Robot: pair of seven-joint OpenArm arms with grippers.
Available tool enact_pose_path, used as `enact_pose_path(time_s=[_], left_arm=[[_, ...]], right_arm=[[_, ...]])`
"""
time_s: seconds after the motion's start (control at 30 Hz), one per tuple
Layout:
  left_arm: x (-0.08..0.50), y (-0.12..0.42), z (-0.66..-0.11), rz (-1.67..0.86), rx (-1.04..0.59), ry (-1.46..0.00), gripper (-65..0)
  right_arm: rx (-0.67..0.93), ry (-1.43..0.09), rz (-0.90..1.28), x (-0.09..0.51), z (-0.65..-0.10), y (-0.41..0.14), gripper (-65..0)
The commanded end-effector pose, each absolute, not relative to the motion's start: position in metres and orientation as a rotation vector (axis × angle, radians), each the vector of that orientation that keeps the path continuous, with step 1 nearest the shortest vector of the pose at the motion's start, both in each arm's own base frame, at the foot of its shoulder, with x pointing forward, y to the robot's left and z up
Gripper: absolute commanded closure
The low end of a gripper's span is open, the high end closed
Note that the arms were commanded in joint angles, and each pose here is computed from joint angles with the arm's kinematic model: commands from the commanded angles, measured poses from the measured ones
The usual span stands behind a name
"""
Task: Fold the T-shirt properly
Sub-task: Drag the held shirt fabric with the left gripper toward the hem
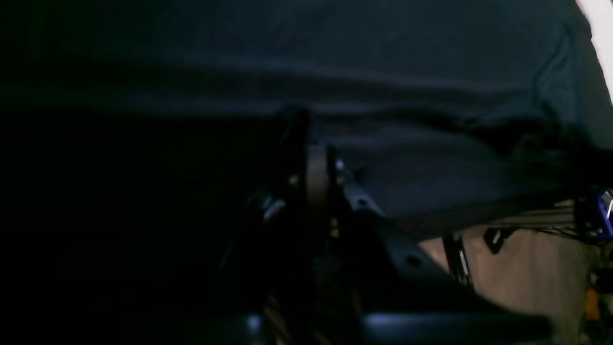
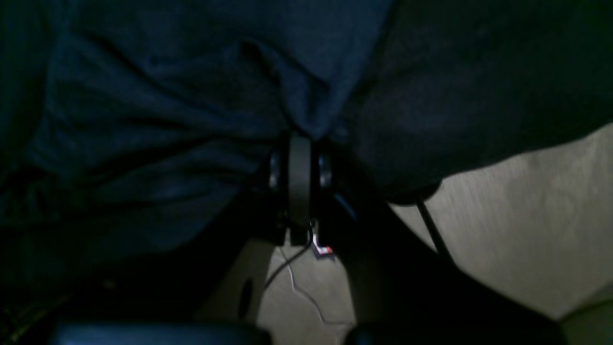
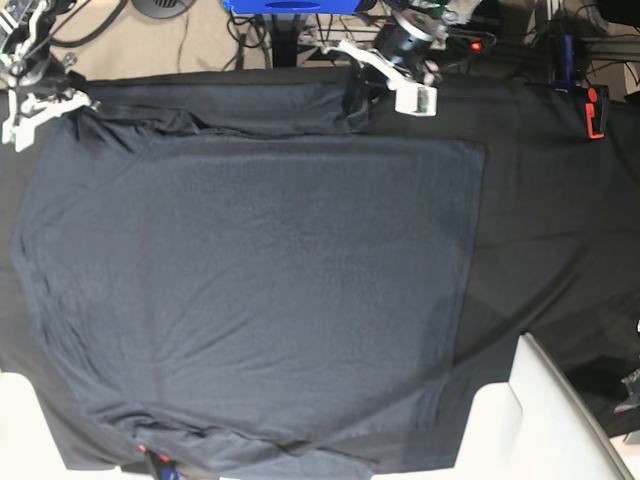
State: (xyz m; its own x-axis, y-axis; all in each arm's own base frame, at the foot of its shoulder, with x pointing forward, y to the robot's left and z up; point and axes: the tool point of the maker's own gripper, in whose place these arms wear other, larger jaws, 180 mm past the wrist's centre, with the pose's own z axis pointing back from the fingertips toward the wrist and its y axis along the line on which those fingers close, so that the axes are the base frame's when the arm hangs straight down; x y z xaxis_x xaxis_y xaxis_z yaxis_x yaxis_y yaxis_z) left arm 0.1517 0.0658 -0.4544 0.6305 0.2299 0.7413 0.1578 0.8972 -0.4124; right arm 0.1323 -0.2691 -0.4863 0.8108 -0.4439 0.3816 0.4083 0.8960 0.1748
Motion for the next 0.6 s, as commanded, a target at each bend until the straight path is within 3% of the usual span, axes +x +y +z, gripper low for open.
enact_pose_path(time_s=[0.0, 0.33, 0.57], left_arm=[[0.158, 0.061, -0.441, 0.041, -0.503, -0.930, 0.0], [0.205, 0.060, -0.393, -0.003, -0.529, -0.958, 0.0], [0.239, 0.087, -0.376, 0.023, -0.466, -0.992, 0.0]], right_arm=[[0.074, -0.483, -0.440, 0.148, -0.471, -0.276, -0.5], [0.093, -0.434, -0.398, 0.179, -0.449, -0.271, -0.5], [0.087, -0.458, -0.530, 0.200, -0.441, -0.279, -0.5]])
